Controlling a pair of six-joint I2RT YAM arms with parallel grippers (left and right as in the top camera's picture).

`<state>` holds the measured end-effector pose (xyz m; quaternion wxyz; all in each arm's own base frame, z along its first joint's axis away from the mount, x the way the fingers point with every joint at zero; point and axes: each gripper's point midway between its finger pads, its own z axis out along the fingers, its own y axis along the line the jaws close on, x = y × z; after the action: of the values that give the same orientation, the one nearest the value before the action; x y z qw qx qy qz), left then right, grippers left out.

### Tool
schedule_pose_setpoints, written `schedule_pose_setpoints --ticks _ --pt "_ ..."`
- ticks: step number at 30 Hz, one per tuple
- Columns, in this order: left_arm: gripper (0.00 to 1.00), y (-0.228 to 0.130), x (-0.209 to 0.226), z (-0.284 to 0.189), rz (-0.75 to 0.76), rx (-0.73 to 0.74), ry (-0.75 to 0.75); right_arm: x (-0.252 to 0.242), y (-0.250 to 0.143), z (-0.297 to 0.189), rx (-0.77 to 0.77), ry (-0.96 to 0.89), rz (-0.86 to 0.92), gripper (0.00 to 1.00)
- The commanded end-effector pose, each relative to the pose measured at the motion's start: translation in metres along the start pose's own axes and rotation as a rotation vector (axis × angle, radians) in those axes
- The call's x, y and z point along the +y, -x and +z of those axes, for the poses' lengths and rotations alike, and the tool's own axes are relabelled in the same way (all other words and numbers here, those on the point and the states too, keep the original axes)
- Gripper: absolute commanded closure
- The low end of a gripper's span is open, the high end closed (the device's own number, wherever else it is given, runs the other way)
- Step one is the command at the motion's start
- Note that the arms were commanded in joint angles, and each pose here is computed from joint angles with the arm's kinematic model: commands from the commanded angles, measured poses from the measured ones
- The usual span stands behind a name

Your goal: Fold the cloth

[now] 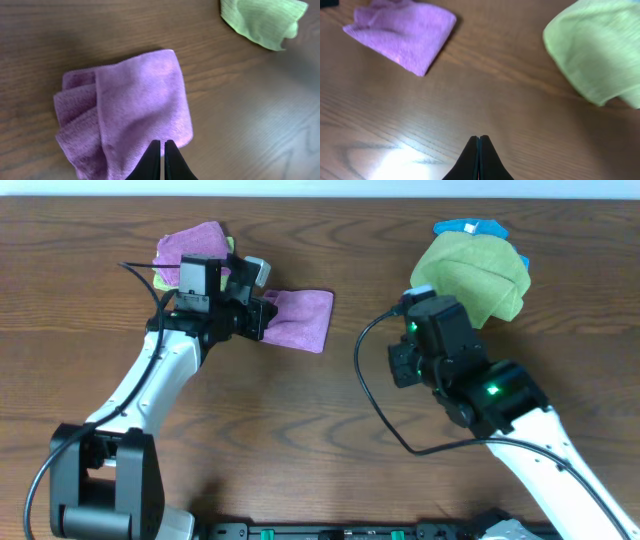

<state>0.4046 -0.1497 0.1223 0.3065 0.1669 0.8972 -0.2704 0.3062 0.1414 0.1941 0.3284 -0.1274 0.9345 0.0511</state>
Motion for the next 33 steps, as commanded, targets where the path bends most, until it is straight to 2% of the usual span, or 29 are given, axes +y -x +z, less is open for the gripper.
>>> schedule_pose_setpoints --ticks 1,8,16,25,33 --pt "0.94 -0.006 0.011 0.016 0.019 0.032 0.028 0.005 -0.014 0.014 0.038 0.052 0.041 0.98" --pt "0.94 -0.006 0.022 0.045 -0.003 0.040 0.010 0.015 -0.018 0.036 0.075 0.088 0.039 0.99" --pt "0.94 0.012 0.026 0.059 0.010 0.030 0.005 0.029 -0.023 0.054 0.115 0.157 0.040 0.99" --pt "0.94 -0.010 0.032 0.076 -0.027 0.091 -0.019 0.044 -0.013 0.069 0.089 0.222 0.042 0.98" --pt "0.94 -0.010 0.034 0.075 -0.025 0.094 -0.011 0.052 -0.008 0.071 0.071 0.266 0.043 0.98"
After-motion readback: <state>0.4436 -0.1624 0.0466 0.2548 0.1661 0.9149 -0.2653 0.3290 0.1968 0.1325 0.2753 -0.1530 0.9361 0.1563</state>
